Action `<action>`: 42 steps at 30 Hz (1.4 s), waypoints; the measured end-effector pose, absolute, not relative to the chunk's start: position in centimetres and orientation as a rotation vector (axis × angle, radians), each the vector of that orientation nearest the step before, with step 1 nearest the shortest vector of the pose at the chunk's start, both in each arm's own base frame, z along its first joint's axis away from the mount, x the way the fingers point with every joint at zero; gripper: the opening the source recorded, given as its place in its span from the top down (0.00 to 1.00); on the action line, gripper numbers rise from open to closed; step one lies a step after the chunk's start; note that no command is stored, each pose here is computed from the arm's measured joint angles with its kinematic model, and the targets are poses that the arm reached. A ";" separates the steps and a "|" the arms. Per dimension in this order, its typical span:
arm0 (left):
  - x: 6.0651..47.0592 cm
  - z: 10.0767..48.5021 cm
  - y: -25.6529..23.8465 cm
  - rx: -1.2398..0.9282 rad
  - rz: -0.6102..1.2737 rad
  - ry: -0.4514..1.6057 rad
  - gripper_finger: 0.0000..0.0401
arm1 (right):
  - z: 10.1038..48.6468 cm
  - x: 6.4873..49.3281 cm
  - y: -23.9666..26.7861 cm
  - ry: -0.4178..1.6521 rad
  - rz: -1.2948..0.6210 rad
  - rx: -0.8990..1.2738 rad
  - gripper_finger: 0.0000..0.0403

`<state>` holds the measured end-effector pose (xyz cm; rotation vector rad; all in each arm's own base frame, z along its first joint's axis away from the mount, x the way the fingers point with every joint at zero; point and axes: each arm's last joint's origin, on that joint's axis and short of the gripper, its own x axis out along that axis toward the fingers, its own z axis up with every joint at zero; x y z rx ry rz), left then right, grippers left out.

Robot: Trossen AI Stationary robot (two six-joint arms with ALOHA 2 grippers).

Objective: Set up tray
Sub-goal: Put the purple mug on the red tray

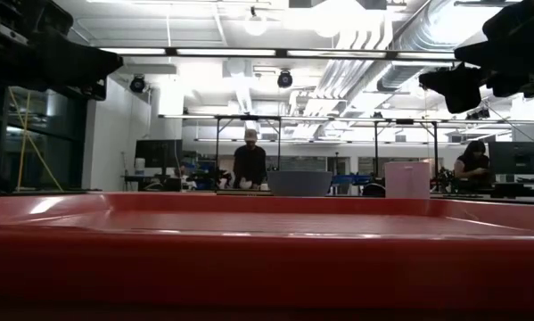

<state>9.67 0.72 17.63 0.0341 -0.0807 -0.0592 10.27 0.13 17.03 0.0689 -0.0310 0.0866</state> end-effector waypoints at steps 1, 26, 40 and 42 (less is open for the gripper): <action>9.7 17.6 0.7 0.034 -0.059 -0.081 0.80 | 17.0 10.3 0.1 -0.031 0.087 0.069 0.26; 8.9 20.2 1.9 0.346 0.430 -0.284 0.80 | 23.0 8.7 -1.2 -0.467 -0.367 0.210 0.26; 9.0 20.0 1.9 0.333 0.422 -0.270 0.80 | 33.2 9.0 -2.2 0.201 -0.788 -0.031 0.26; 9.0 20.0 1.9 0.324 0.421 -0.272 0.80 | 33.7 9.7 -2.3 0.309 -0.889 -0.038 0.26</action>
